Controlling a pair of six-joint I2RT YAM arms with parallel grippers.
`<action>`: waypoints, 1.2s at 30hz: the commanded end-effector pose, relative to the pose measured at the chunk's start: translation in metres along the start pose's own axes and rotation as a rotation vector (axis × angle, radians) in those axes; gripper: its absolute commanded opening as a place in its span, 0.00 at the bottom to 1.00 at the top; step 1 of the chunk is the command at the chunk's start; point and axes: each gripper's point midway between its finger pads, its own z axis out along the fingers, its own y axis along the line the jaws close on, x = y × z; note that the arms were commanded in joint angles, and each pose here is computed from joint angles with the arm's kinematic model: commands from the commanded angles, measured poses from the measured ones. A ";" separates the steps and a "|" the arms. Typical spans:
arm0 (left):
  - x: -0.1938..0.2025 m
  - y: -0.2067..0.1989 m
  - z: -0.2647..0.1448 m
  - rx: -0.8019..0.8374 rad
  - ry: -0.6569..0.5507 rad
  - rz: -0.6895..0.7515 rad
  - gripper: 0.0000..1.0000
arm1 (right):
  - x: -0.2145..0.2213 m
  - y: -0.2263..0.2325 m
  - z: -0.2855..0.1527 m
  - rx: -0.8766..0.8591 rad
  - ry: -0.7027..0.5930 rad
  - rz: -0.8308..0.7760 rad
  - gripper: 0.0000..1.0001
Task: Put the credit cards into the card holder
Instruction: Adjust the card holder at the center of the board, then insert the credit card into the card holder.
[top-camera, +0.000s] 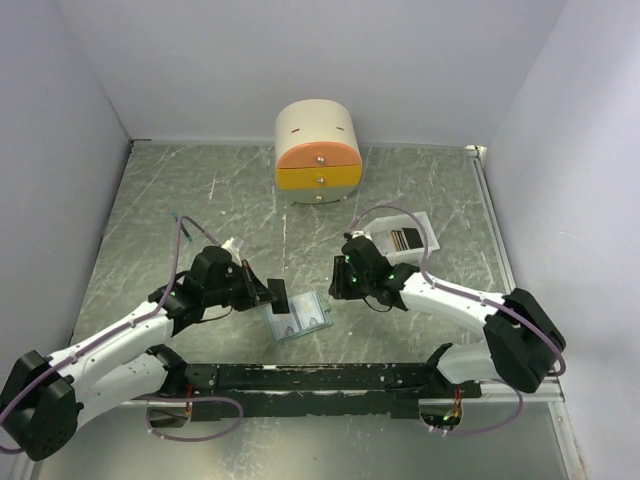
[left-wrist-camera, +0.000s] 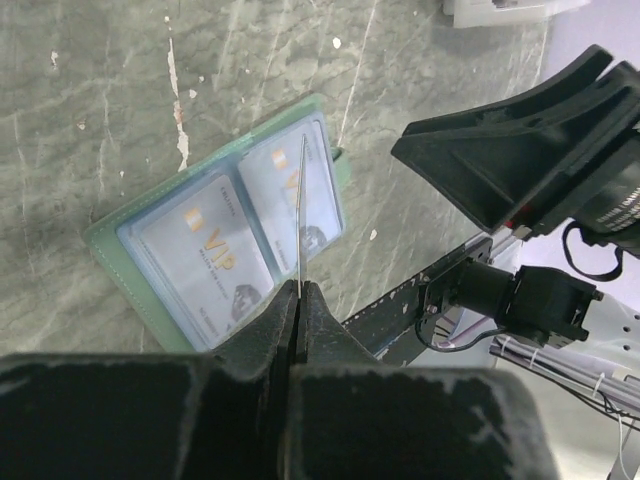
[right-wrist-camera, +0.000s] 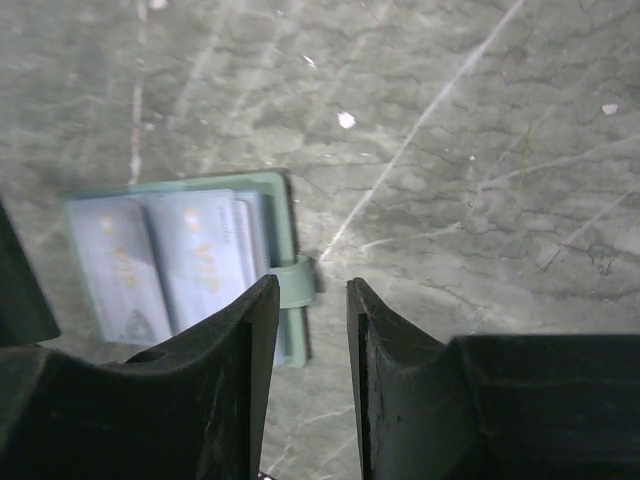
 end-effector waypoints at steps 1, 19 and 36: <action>0.000 0.002 0.007 0.010 -0.004 -0.004 0.07 | 0.016 -0.015 0.015 0.052 0.031 -0.030 0.33; -0.004 0.031 0.009 -0.224 0.002 0.084 0.07 | 0.048 0.003 0.028 -0.011 0.122 -0.040 0.32; -0.003 0.022 0.002 -0.266 0.005 0.154 0.07 | 0.049 0.033 0.012 -0.024 0.100 -0.100 0.30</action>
